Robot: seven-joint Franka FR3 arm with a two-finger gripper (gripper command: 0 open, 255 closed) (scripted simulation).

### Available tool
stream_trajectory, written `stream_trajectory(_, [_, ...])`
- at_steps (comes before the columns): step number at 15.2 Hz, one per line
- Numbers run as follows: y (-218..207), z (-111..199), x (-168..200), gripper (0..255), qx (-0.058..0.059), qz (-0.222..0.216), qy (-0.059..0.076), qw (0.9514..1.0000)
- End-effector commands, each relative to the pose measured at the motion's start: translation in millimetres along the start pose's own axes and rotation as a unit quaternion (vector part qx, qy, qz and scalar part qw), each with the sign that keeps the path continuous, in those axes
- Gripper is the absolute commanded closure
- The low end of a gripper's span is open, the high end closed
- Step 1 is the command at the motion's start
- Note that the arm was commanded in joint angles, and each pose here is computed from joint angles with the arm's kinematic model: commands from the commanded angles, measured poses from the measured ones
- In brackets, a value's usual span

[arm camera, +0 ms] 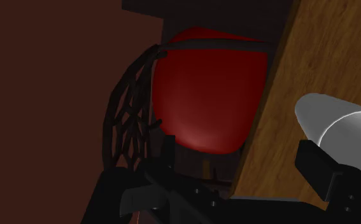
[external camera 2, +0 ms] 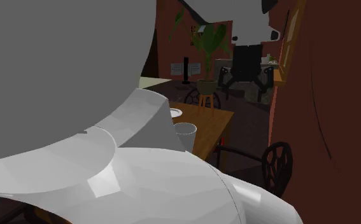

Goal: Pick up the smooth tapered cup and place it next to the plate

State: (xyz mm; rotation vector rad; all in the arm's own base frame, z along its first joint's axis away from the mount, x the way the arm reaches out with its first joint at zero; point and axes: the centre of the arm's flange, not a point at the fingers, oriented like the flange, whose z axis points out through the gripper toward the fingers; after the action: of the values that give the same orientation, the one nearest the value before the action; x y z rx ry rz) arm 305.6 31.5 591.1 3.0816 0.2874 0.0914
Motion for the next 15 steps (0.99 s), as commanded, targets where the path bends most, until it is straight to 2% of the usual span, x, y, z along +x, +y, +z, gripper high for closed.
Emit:
stream_trajectory(1, [0,0,0,0,0.000,0.000,0.000,1.0000])
stream_trajectory(8, [-50,66,24,0,0.036,0.030,-0.005,0.9989])
stream_trajectory(15, [-103,128,50,0,0.072,0.060,-0.010,0.9956])
